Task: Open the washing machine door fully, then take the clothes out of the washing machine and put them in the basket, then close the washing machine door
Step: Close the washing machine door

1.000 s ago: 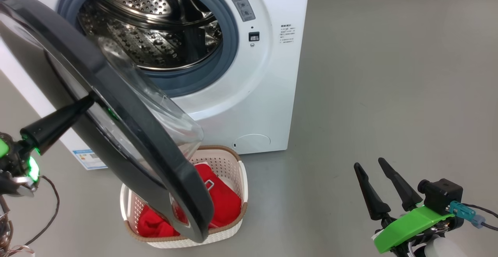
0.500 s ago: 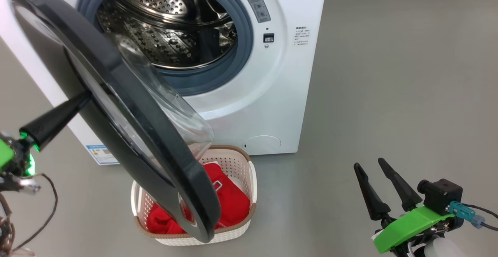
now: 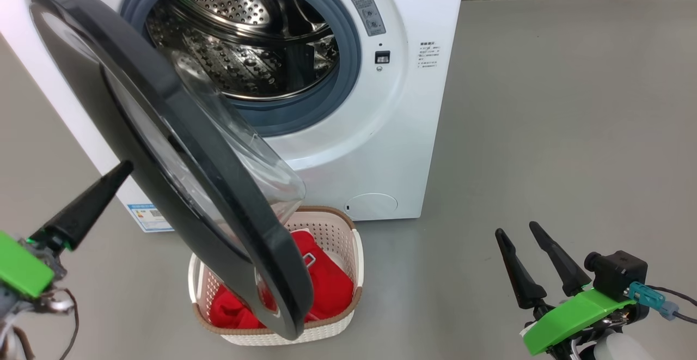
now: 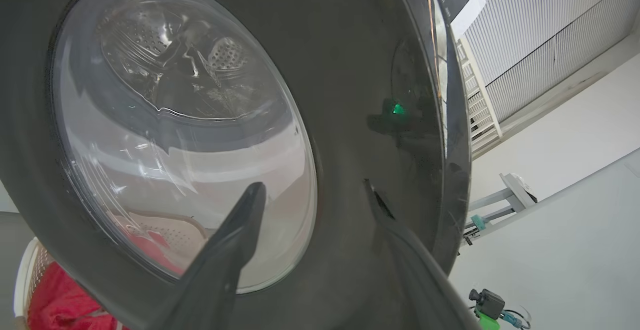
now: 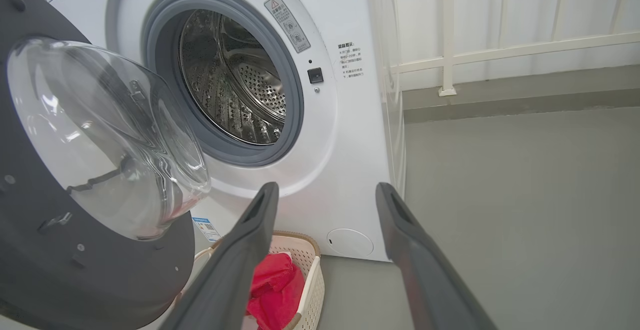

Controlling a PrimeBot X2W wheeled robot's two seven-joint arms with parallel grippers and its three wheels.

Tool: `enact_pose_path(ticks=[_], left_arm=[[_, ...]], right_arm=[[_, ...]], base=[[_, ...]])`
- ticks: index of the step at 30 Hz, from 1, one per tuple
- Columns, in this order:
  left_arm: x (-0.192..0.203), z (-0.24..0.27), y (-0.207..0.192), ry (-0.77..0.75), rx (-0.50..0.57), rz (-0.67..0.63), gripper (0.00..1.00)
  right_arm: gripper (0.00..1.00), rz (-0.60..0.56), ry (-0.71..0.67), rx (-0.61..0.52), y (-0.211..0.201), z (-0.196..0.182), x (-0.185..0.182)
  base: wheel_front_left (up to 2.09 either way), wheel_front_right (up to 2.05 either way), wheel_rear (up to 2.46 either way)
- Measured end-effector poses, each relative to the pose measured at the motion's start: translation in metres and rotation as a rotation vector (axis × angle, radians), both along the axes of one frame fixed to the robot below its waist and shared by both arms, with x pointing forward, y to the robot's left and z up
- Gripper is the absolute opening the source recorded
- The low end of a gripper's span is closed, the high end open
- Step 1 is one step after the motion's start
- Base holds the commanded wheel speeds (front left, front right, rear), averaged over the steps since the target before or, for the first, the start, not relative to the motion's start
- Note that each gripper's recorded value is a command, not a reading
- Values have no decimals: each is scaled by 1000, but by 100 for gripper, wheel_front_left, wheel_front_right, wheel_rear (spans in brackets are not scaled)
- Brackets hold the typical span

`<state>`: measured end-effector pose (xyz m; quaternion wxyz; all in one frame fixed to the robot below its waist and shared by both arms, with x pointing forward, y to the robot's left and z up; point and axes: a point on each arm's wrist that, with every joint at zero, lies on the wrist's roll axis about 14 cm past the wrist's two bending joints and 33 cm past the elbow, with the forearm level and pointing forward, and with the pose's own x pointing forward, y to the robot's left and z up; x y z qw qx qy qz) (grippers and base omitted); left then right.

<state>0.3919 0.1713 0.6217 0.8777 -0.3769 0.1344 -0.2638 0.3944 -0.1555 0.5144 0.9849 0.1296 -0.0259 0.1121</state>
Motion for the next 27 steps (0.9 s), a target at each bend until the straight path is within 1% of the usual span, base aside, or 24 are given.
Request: enact_pose_path(ticks=[4, 7, 10, 15, 20, 24, 27], left_arm=[[-1, -7, 5, -30, 41, 74, 100], [-3, -10, 7, -70, 100, 119, 100], [-5, -14, 6, -109, 118, 158, 100], [-9, -32, 9, -157, 188, 236, 100], [-13, -49, 15, -179, 137, 335, 100], [-16, -62, 24, -200, 138, 417, 100], [-18, -67, 23, -213, 149, 434, 100]], right_arm=[[100, -1, 1, 0, 0, -1, 0], [100, -2, 2, 0, -1, -1, 0], [100, -4, 3, 0, -2, -1, 1], [100, -10, 8, 1, -4, -3, 1], [100, -19, 7, 2, -7, -3, 2], [100, -22, 6, 3, -8, -3, 4], [100, -22, 6, 3, -8, -3, 4]], base=[[0, 0, 0], [0, 0, 0], [0, 0, 0], [0, 0, 0], [0, 0, 0], [0, 0, 0], [0, 0, 0]])
